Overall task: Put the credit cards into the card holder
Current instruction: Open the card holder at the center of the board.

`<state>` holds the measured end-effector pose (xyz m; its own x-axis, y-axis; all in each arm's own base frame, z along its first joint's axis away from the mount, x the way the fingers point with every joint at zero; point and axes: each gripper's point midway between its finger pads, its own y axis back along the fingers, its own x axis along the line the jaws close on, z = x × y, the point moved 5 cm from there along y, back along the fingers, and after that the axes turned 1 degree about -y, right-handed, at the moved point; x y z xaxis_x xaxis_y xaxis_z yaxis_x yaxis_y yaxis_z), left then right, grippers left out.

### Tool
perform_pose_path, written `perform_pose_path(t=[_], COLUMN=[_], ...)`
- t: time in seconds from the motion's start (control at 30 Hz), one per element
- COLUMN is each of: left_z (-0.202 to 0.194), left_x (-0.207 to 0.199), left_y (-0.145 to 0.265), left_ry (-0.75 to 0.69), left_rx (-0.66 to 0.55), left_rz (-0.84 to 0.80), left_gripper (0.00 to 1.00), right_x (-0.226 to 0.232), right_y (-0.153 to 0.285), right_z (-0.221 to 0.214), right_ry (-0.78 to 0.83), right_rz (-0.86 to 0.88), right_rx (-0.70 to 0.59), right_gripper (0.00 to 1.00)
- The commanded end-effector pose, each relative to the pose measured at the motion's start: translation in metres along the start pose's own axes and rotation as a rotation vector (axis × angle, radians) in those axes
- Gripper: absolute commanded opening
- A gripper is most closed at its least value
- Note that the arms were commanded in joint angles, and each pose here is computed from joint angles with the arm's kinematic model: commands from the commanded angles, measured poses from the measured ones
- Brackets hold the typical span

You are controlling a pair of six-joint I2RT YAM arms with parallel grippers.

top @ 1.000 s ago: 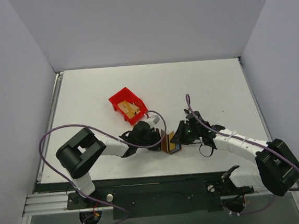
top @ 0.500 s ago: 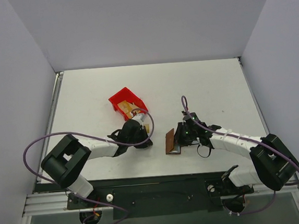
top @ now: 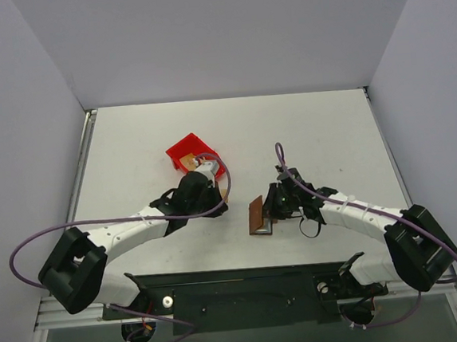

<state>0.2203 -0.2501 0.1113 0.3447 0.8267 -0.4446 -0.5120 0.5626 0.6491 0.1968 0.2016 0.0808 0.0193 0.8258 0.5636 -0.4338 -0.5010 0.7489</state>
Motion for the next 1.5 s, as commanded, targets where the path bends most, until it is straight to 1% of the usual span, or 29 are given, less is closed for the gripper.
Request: perform_pose_path(t=[0.0,0.37,0.93,1.1,1.2,1.23,1.37,1.47], left_z=[0.027,0.043,0.034,0.011,-0.014,-0.017,-0.045,-0.051], left_x=[-0.019,-0.035,-0.026,-0.008,0.008,0.009,0.018,0.014], left_y=[0.018,0.03,0.025,0.009,-0.002,-0.008,-0.02,-0.026], left_ry=[-0.022,-0.019,-0.005,0.001,0.018,0.019,0.062,0.091], left_rx=[-0.067,-0.109,-0.1,-0.028,0.041,0.033,0.082,0.087], left_rz=[-0.056,-0.126,-0.113,-0.041,0.0,-0.008,-0.023,-0.059], left_gripper=[0.0,0.0,0.0,0.0,0.0,0.0,0.0,0.0], right_x=[0.021,0.031,0.048,0.049,0.049,0.05,0.049,0.049], right_y=[0.013,0.017,0.023,0.021,0.021,0.02,0.019,0.017], right_z=[0.014,0.017,0.017,0.016,0.015,0.016,0.015,0.013], right_ry=[0.042,0.052,0.074,0.074,0.074,0.074,0.075,0.073], right_rz=[0.041,0.062,0.092,0.093,0.095,0.096,0.094,0.098], right_rx=[-0.049,-0.058,-0.055,-0.052,-0.049,-0.048,-0.043,-0.036], right_gripper=[0.0,0.0,0.0,0.0,0.0,0.0,0.0,0.0])
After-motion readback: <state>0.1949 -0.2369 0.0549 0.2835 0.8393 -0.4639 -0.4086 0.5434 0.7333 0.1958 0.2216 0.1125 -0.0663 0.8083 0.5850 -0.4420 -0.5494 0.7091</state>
